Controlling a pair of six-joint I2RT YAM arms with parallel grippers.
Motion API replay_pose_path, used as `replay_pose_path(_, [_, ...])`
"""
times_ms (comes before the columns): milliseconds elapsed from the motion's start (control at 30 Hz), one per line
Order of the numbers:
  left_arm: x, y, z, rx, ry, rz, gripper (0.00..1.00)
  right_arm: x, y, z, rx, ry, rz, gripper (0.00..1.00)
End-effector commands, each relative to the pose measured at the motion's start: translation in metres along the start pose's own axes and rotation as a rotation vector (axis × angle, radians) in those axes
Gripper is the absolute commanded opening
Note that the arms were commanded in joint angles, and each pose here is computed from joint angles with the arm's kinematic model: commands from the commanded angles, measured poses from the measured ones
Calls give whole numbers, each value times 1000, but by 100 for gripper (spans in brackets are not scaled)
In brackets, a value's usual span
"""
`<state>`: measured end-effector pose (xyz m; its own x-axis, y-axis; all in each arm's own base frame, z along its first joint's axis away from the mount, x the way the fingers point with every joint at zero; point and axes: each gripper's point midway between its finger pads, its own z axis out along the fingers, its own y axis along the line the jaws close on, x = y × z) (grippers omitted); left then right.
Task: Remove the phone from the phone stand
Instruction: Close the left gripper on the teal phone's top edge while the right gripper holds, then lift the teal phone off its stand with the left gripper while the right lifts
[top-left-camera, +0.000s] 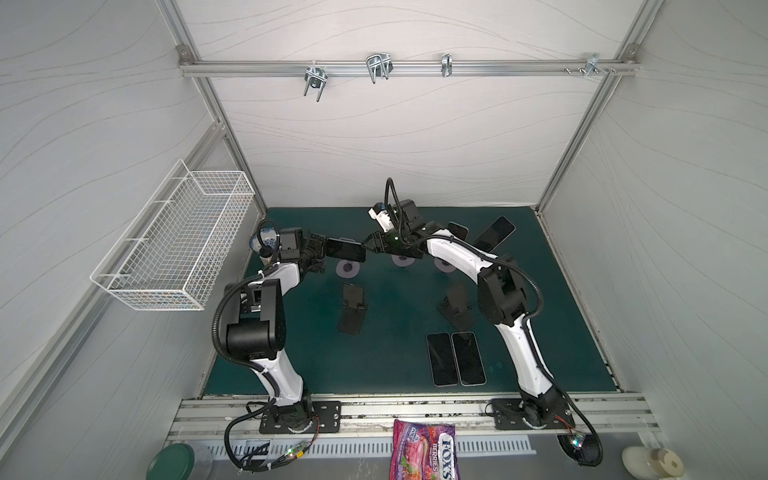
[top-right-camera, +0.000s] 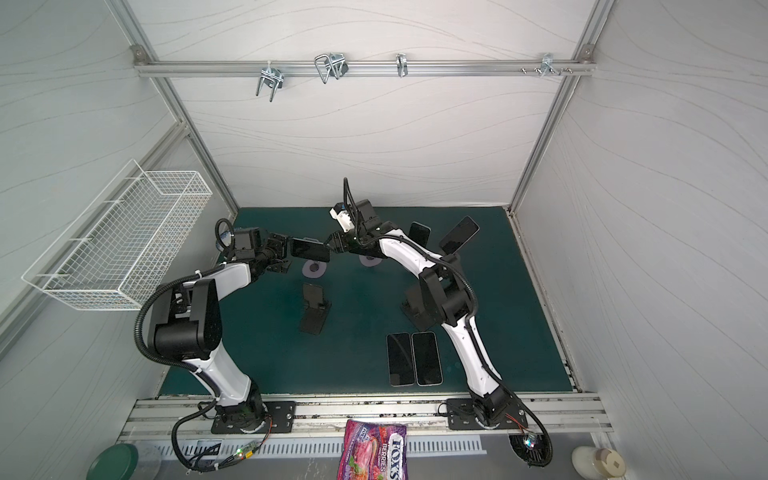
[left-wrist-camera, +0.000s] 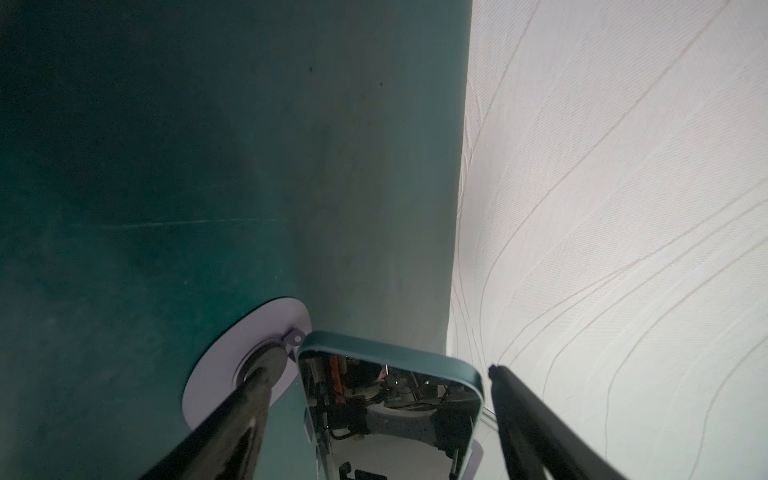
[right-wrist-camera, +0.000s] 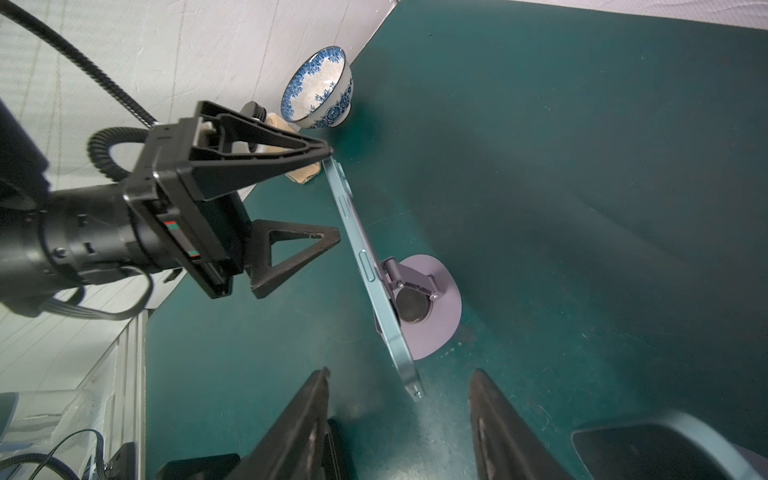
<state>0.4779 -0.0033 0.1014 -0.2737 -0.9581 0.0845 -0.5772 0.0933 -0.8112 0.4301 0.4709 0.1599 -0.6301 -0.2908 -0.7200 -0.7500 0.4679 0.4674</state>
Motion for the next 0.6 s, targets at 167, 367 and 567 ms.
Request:
replay_pose_path(167, [-2, -11, 4, 60, 8, -37, 83, -8, 5, -7, -29, -28, -30, 56])
replay_pose_path(367, [1, -14, 6, 70, 11, -43, 83, -8, 4, -7, -39, -28, -23, 56])
replay_pose_path(567, [7, -13, 13, 84, 34, -59, 82, -7, 2, -7, -43, -24, -17, 56])
